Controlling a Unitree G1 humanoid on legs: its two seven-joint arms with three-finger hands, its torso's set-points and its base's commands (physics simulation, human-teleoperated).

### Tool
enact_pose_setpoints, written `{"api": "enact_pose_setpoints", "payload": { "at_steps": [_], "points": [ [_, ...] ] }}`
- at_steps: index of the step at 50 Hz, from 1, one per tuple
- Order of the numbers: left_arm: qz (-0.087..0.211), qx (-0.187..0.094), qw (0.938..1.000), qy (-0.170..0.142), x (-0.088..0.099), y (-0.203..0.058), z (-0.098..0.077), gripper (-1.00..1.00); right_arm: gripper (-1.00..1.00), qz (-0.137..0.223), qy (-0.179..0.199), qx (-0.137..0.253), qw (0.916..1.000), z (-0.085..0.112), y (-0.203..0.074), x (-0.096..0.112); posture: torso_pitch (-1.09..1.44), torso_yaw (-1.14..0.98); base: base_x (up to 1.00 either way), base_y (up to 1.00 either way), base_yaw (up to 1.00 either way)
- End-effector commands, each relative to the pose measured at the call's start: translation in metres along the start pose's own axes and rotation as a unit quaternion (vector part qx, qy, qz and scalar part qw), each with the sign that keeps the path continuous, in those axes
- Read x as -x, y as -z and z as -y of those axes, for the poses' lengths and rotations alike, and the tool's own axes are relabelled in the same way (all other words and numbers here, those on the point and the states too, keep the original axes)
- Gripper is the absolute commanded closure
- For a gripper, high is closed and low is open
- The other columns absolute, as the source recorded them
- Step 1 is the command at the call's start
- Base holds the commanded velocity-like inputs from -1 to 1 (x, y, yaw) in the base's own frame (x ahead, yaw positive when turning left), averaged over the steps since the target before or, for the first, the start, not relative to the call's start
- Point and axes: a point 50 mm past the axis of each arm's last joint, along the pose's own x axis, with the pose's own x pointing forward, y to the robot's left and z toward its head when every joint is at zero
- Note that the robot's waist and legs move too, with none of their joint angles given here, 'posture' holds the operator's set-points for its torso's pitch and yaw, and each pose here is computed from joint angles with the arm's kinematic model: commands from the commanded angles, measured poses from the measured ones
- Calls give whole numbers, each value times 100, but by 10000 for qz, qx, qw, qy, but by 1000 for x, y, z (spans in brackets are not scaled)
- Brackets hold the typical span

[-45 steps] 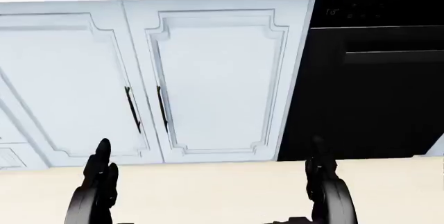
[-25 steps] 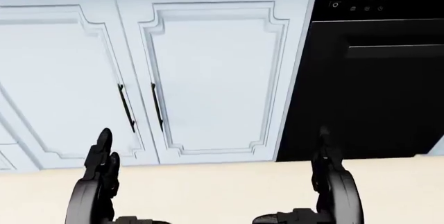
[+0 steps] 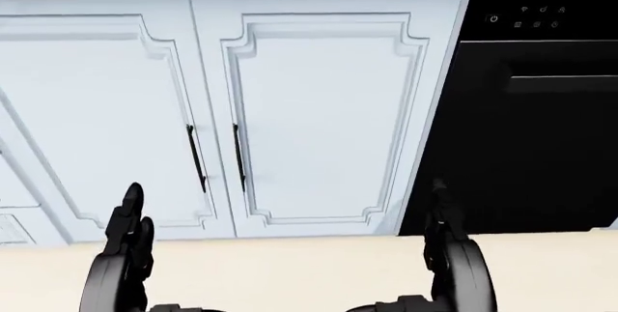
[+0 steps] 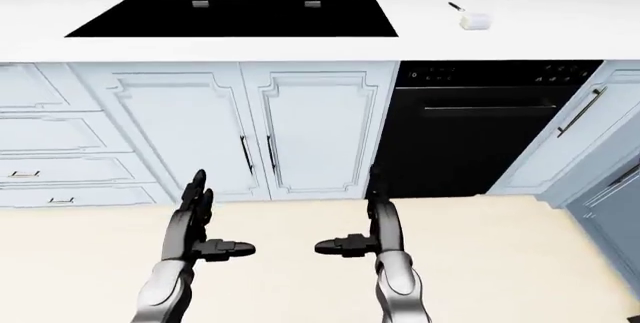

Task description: Turn the sink spout to the right.

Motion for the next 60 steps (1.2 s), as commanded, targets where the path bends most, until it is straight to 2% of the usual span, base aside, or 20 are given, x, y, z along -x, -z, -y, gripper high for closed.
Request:
{"api": "enact_pose_setpoints", "payload": {
  "at_steps": [1,11,12,14,15,16,20,21,22,23,29,36,44,49,54,60],
  "points": [
    [549,12,9984,141,-4,-22,7,-100,-100,502,131,50,9986,7,-20,-2,0,0,0,0,0],
    [513,-5,9986,142,-7,-20,7,-100,-100,522,129,11,9986,8,-18,-2,0,0,0,0,0],
    [522,13,9985,142,-10,-21,7,-100,-100,523,120,-20,9986,11,-18,-4,0,0,0,0,0],
    [297,217,9993,82,-25,-27,3,-100,-100,507,96,-12,9987,18,-24,-7,0,0,0,0,0],
    [561,303,9979,-58,-45,-72,-4,-100,-100,526,88,246,9983,31,-58,-10,0,0,0,0,0],
    [632,331,9974,-108,-54,-90,-7,-100,-100,519,93,340,9980,37,-71,-11,0,0,0,0,0],
    [799,310,9960,-240,-80,-126,-13,-100,-100,587,12,407,9974,51,-109,-17,0,0,0,0,0],
    [1580,166,9860,-515,-111,-294,-12,-100,-100,896,324,945,9910,122,-273,5,0,0,0,0,0],
    [1600,189,9855,-529,-118,-311,-12,-100,-100,822,339,942,9916,117,-299,19,0,0,0,0,0],
    [1604,196,9854,-546,-121,-318,-13,-100,-100,799,352,971,9914,116,-304,22,0,0,0,0,0],
    [1720,209,9830,-612,-119,-340,-18,-100,-100,793,369,1019,9909,118,-322,29,0,0,0,0,0],
    [1756,162,9814,-752,-122,-348,-26,-100,-100,751,393,1184,9893,118,-344,32,0,0,0,0,0],
    [1765,84,9810,-802,-124,-346,-28,-100,-100,707,377,1238,9891,120,-347,28,0,0,0,0,0],
    [1719,40,9815,-841,-128,-342,-28,-100,-100,674,381,1158,9903,127,-338,21,0,0,0,0,0],
    [1720,37,9816,-834,-127,-343,-28,-100,-100,491,281,1164,9916,135,-337,-2,0,0,3,0,0],
    [1701,39,9816,-873,-128,-342,-32,-100,-100,455,102,1016,9937,135,-329,-25,0,0,36,0,0]
  ]
}}
